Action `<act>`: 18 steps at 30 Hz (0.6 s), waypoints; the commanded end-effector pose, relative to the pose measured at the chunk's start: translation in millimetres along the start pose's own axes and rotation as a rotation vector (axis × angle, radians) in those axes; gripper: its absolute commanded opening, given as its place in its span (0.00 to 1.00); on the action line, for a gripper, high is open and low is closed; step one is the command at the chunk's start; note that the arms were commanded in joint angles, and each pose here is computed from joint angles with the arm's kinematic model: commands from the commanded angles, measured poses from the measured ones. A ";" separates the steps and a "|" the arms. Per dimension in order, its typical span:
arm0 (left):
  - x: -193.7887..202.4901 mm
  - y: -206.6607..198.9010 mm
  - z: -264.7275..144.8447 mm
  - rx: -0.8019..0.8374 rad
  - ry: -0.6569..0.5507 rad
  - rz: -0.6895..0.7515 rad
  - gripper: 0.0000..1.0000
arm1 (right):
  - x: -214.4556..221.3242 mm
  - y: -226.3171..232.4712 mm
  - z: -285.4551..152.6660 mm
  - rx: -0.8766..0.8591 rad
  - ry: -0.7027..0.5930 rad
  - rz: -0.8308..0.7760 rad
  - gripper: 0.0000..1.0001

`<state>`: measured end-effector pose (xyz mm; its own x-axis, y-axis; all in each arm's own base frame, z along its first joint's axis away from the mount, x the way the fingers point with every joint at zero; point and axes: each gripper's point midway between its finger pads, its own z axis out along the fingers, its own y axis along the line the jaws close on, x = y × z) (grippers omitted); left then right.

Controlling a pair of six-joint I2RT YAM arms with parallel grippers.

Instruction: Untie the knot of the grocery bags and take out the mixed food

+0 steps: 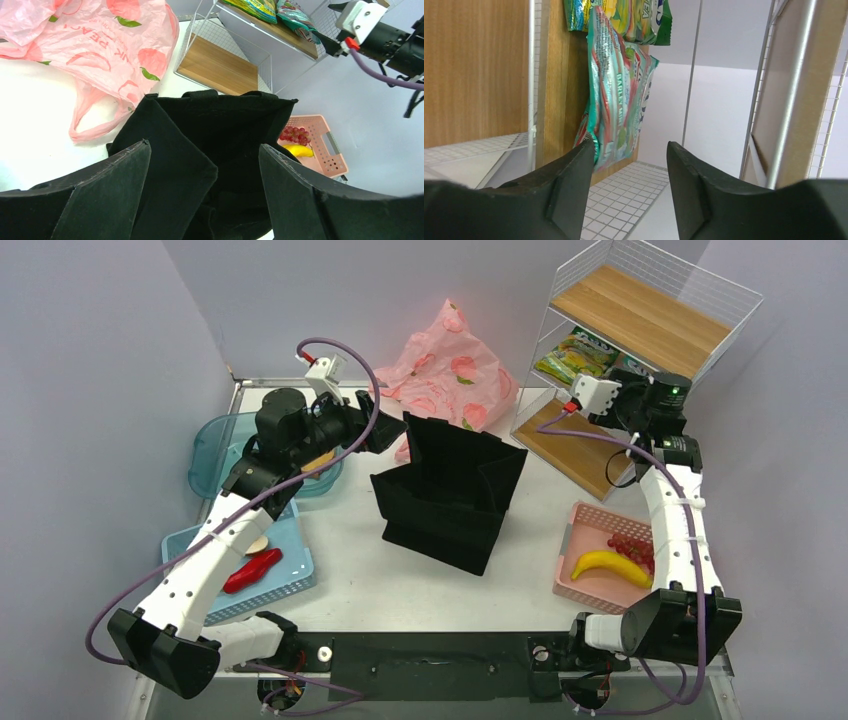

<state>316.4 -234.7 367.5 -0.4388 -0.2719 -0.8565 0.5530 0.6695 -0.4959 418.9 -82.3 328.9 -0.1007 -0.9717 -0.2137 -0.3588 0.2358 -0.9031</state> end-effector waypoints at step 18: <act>-14.3 -13.8 -12.3 0.062 -0.022 0.099 0.78 | -31.4 37.0 -35.4 -0.259 -0.145 0.068 0.61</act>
<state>314.2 -233.9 364.2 -0.4316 -0.2324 -0.8716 0.5801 0.6684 -0.4655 380.6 -54.1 297.5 -0.0479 -0.9562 -0.2888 -0.5987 0.2589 -0.7579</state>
